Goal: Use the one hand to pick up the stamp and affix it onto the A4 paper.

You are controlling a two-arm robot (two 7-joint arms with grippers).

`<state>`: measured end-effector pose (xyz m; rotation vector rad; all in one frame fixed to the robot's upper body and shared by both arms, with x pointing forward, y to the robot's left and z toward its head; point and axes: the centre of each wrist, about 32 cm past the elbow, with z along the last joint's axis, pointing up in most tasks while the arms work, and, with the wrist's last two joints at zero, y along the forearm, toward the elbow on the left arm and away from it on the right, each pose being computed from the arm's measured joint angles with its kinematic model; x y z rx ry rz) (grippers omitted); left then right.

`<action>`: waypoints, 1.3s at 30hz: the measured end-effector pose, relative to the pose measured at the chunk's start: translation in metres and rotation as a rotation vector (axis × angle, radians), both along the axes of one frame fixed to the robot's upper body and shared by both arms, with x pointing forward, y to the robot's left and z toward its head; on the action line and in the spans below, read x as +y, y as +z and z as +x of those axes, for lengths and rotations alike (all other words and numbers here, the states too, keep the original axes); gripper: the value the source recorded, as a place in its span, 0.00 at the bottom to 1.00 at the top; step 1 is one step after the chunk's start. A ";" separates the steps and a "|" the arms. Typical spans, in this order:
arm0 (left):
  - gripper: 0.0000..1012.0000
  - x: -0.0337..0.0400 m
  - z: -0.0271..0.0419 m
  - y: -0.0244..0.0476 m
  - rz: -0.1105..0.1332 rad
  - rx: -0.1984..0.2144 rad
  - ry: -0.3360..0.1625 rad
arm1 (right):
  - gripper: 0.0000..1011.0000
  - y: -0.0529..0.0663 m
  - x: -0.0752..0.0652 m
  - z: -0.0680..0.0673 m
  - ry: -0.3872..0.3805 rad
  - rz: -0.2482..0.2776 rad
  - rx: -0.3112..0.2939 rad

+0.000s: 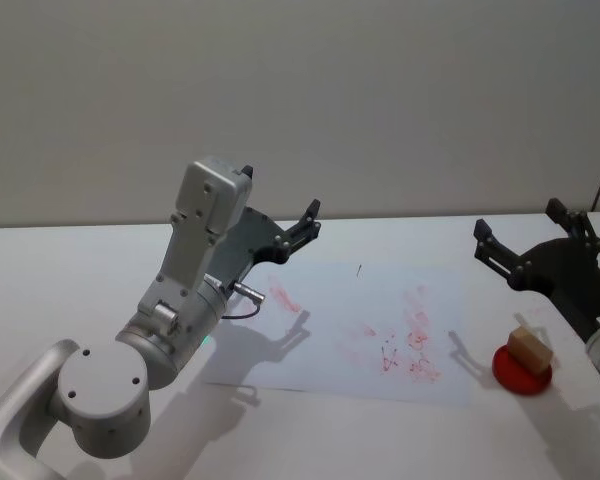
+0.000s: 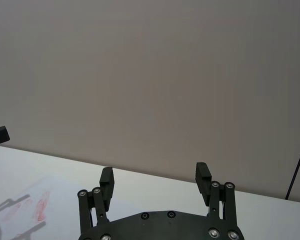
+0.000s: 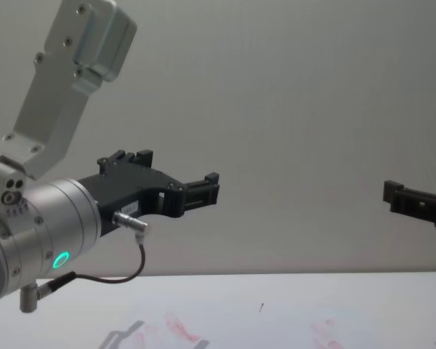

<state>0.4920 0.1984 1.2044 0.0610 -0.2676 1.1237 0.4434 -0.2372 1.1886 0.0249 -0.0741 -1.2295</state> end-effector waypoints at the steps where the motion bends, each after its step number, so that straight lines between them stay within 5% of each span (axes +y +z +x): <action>1: 0.99 0.0000 0.0000 0.0000 0.000 0.000 0.000 | 0.99 0.000 0.000 0.000 0.000 0.000 0.000; 39: 0.99 0.0000 0.0000 0.0000 0.000 0.000 0.000 | 0.99 0.000 0.000 0.000 0.000 0.000 -0.001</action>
